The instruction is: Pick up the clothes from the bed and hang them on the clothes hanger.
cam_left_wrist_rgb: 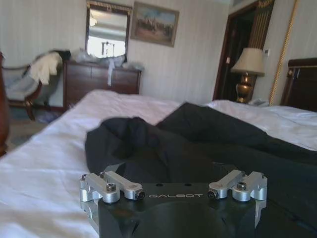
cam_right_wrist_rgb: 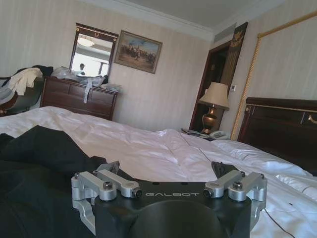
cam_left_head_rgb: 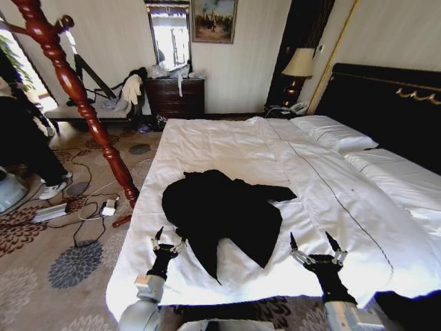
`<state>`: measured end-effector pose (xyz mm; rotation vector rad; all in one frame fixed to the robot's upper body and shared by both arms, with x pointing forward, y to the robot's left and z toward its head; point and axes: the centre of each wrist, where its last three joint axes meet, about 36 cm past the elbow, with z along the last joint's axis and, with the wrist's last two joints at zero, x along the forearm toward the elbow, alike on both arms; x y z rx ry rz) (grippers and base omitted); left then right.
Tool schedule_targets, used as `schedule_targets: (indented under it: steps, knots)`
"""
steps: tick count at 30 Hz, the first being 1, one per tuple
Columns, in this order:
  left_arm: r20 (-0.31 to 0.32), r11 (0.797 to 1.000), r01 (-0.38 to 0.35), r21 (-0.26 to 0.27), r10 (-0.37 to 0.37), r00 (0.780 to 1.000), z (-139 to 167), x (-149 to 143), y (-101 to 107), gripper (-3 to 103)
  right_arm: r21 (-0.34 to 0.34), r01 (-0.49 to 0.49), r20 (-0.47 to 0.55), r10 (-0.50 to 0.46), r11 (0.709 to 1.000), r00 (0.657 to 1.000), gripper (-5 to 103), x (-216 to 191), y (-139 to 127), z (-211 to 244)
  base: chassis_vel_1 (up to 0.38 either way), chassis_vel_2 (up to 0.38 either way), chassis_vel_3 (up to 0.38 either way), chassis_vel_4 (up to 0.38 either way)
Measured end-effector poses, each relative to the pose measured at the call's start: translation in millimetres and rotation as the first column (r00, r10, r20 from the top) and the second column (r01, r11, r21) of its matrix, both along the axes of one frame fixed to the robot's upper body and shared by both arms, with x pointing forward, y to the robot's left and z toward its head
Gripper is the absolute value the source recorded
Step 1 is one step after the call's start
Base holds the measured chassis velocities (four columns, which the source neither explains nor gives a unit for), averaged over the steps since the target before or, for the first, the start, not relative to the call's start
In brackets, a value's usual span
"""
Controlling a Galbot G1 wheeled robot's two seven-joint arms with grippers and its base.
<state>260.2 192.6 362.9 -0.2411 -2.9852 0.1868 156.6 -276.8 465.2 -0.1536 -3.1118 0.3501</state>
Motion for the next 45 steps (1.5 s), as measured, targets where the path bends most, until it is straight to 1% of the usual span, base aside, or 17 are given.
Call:
schedule_targets:
  steps: [2,4,8,11,14,16,19,22,24,28,30,33,34,37,39,41,45]
  knots:
    - [-0.053,0.999,0.020,-0.027,-0.021,0.998,-5.9,8.4,-10.1,98,-0.003,0.012,0.008,-0.012,1.000,1.000,100,-2.1,0.7,5.0,0.000,0.000,0.000,0.000]
    - [-0.068,0.999,0.026,-0.035,-0.028,0.997,-8.2,10.4,-12.6,98,-0.004,0.017,0.012,-0.016,1.000,1.000,100,-2.2,0.9,6.5,0.000,0.000,0.000,0.000]
    - [-0.123,0.995,0.058,-0.082,-0.068,0.990,-19.6,21.6,-24.4,102,-0.005,0.038,0.021,-0.038,0.999,0.999,100,-3.2,1.7,9.9,0.000,0.000,0.000,0.000]
    - [-0.168,0.989,0.082,-0.124,-0.102,0.981,-24.3,30.6,-34.3,98,-0.007,0.052,0.015,-0.052,0.999,0.999,100,-5.1,2.4,9.3,0.000,0.000,0.000,0.000]
    - [-0.179,0.988,0.086,-0.129,-0.109,0.978,-27.3,35.4,-38.1,95,-0.008,0.056,0.015,-0.056,0.998,0.998,100,-5.6,2.2,9.7,0.000,0.000,0.000,0.000]
    - [-0.191,0.988,0.087,-0.129,-0.111,0.975,-30.1,39.8,-41.9,85,-0.012,0.060,0.017,-0.060,0.998,0.998,100,-5.8,1.1,10.3,0.000,0.000,0.000,0.000]
    - [-0.212,0.988,0.081,-0.134,-0.109,0.971,-31.3,39.5,-43.9,80,-0.011,0.062,0.017,-0.062,0.998,0.998,100,-5.5,0.1,9.5,0.000,0.000,0.000,0.000]
    - [-0.222,0.988,0.069,-0.141,-0.100,0.970,-32.7,37.4,-45.5,62,-0.006,0.066,0.015,-0.066,0.998,0.998,100,-3.8,-0.9,6.0,0.000,0.000,0.000,0.000]
    - [-0.223,0.988,0.066,-0.143,-0.097,0.970,-32.6,36.9,-46.0,62,-0.004,0.066,0.015,-0.066,0.998,0.998,100,-3.1,-1.0,5.0,0.000,0.000,0.000,0.000]
    - [-0.220,0.987,0.053,-0.150,-0.085,0.972,-29.9,37.3,-48.2,40,0.000,0.061,0.010,-0.061,0.998,0.998,100,-2.1,-2.5,2.8,0.000,0.000,0.000,0.000]
    - [-0.219,0.987,0.048,-0.151,-0.081,0.972,-29.8,37.4,-48.2,40,0.000,0.060,0.009,-0.060,0.998,0.998,100,-1.9,-3.2,2.6,0.000,0.000,0.000,0.000]
    - [-0.213,0.987,0.040,-0.155,-0.073,0.974,-30.4,36.4,-47.9,23,0.000,0.060,0.010,-0.060,0.998,0.998,100,-1.5,-5.3,3.1,0.000,0.000,0.000,0.000]
    - [-0.213,0.987,0.040,-0.155,-0.073,0.974,-30.4,36.4,-47.9,23,0.000,0.060,0.010,-0.060,0.998,0.998,100,-1.5,-5.3,3.1,0.000,0.000,0.000,0.000]
    - [-0.210,0.987,0.036,-0.158,-0.069,0.975,-31.6,33.3,-48.5,7,0.004,0.063,0.009,-0.063,0.998,0.998,100,-0.5,-6.4,2.7,0.000,0.000,0.000,0.000]
    - [-0.209,0.987,0.035,-0.158,-0.069,0.976,-30.9,32.4,-48.3,7,0.006,0.065,0.008,-0.065,0.998,0.998,100,-0.1,-6.7,2.3,0.000,0.000,0.000,0.000]
    - [-0.197,0.987,0.033,-0.160,-0.064,0.978,-24.0,29.2,-44.5,1,0.016,0.066,0.005,-0.067,0.998,0.998,100,1.5,-7.6,1.7,0.000,0.000,0.000,0.000]
    - [-0.187,0.988,0.018,-0.153,-0.047,0.981,-14.5,24.6,-33.4,0,0.039,0.065,-0.005,-0.065,0.997,0.998,100,4.0,-8.9,1.8,0.000,0.000,0.000,0.000]
